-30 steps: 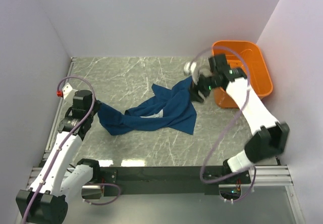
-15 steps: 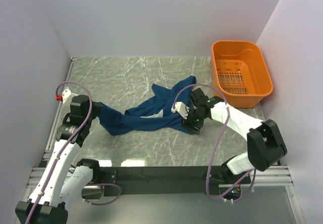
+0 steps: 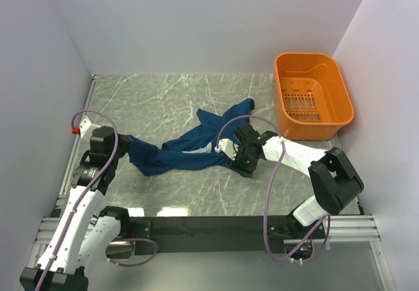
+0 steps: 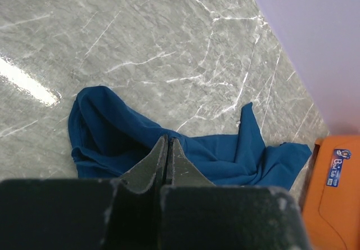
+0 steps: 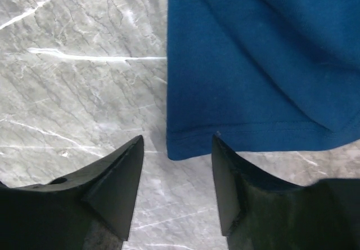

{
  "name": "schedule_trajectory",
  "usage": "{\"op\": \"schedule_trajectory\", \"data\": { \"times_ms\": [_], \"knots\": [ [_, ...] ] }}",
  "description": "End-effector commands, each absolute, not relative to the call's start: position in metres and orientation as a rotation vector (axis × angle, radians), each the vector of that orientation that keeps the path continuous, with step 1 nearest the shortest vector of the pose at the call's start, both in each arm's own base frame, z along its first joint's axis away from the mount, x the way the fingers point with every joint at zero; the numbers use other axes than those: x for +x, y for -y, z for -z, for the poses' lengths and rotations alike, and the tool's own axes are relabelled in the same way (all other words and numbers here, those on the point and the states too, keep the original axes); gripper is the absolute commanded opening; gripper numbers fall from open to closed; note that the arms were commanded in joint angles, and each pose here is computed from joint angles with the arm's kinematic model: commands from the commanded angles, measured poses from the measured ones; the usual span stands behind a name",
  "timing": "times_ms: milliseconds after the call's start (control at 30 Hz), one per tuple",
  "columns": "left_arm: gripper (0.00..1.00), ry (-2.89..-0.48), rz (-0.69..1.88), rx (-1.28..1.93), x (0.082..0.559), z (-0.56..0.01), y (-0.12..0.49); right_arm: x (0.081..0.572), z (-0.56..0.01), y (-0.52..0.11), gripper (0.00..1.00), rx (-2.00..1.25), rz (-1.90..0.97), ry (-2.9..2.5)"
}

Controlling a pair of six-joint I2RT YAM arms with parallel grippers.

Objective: Fold and stack the t-shirts
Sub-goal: Flatten the tshirt out

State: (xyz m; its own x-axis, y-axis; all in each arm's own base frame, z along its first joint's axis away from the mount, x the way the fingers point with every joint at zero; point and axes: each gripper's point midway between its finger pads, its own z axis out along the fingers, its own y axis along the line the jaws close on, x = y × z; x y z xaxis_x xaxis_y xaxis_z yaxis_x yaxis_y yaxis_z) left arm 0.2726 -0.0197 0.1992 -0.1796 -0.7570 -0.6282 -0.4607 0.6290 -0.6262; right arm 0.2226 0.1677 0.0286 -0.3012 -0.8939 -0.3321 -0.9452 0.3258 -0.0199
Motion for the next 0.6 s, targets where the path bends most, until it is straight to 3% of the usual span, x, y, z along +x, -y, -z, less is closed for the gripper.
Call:
{"op": "schedule_trajectory", "data": {
  "times_ms": [0,200,333,467,567],
  "knots": [
    [0.0,-1.802,0.396,-0.984,0.273,-0.205,0.022,0.223,-0.021,-0.169,0.57,-1.636,-0.211,-2.327],
    [0.0,-1.795,0.391,-0.981,0.272,-0.209,0.02,0.232,-0.013,-0.166,0.38,-1.589,-0.141,-2.36],
    [0.0,-1.782,0.396,-0.975,0.273,-0.217,0.02,0.243,-0.032,-0.172,0.0,-1.553,-0.14,-2.304],
    [0.0,-1.767,0.409,-0.95,0.284,-0.231,0.022,0.26,-0.08,-0.177,0.0,-1.512,-0.223,-2.235],
    [0.0,-1.737,0.434,-0.907,0.308,-0.259,0.025,0.305,-0.145,-0.178,0.0,-1.399,-0.255,-2.141]
  ]
}}
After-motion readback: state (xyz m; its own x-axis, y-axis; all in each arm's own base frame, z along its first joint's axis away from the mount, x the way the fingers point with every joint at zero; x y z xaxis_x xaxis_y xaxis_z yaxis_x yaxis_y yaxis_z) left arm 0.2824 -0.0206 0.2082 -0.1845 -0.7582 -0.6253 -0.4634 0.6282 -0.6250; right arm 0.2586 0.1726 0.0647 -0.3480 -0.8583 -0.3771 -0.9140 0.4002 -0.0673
